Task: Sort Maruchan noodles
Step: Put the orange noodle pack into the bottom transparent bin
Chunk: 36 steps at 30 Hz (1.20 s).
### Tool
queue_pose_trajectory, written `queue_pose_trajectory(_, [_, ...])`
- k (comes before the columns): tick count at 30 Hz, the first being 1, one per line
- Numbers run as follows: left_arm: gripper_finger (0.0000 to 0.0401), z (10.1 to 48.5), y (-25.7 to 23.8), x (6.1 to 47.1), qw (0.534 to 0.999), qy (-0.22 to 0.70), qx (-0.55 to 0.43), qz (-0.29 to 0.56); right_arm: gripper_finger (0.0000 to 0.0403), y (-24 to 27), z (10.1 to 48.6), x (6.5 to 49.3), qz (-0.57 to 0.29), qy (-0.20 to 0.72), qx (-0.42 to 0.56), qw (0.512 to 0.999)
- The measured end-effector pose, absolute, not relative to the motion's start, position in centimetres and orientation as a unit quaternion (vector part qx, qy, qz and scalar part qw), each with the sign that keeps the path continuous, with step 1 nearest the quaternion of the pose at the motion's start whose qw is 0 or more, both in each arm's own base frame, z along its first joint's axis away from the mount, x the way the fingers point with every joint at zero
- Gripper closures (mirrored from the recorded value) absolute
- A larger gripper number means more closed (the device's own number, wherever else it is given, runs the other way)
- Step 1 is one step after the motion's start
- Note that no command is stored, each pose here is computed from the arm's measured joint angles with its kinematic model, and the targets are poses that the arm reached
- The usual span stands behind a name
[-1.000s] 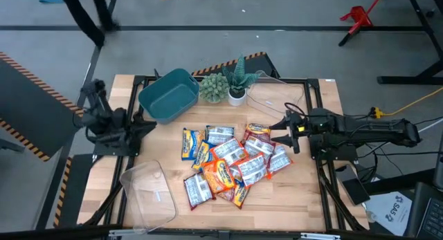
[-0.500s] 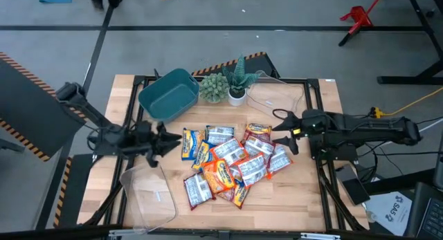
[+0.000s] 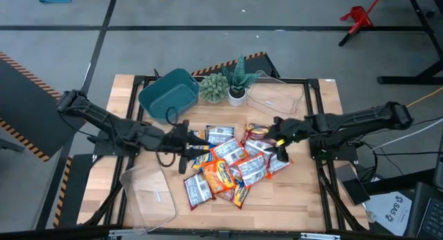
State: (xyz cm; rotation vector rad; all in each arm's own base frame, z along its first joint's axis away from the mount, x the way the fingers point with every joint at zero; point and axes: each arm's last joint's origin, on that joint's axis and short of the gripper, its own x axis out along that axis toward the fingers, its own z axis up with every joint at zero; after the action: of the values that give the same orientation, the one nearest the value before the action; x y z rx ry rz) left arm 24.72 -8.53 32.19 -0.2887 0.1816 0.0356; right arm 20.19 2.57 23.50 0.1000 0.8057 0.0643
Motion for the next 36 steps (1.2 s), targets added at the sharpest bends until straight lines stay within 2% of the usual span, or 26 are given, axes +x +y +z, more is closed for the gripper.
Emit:
queue_pose_trajectory(8, [0.0269,31.8,-6.3,26.5,0.976,0.123,-0.171,-0.052,0.0150,4.0,22.2,22.3,0.083,0.400,0.006,0.913])
queue_pose_trajectory(16, [0.0269,31.8,-4.3,26.9,0.968,0.126,-0.208,-0.058,0.0150,4.9,21.9,24.5,0.180,0.334,-0.029,0.925])
queue_pose_trajectory(22, [0.0269,31.8,-4.9,26.8,0.962,0.130,-0.231,-0.065,0.0150,5.4,20.4,25.3,0.250,0.349,-0.021,0.903])
queue_pose_trajectory(31, [0.0269,31.8,-5.8,26.6,0.973,0.118,-0.197,-0.029,0.0150,5.4,17.4,26.6,0.223,0.389,-0.086,0.889])
queue_pose_trajectory(36, [0.0269,31.8,-6.0,26.5,0.972,0.119,-0.199,-0.033,0.0150,4.8,16.5,27.0,0.226,0.404,-0.072,0.884])
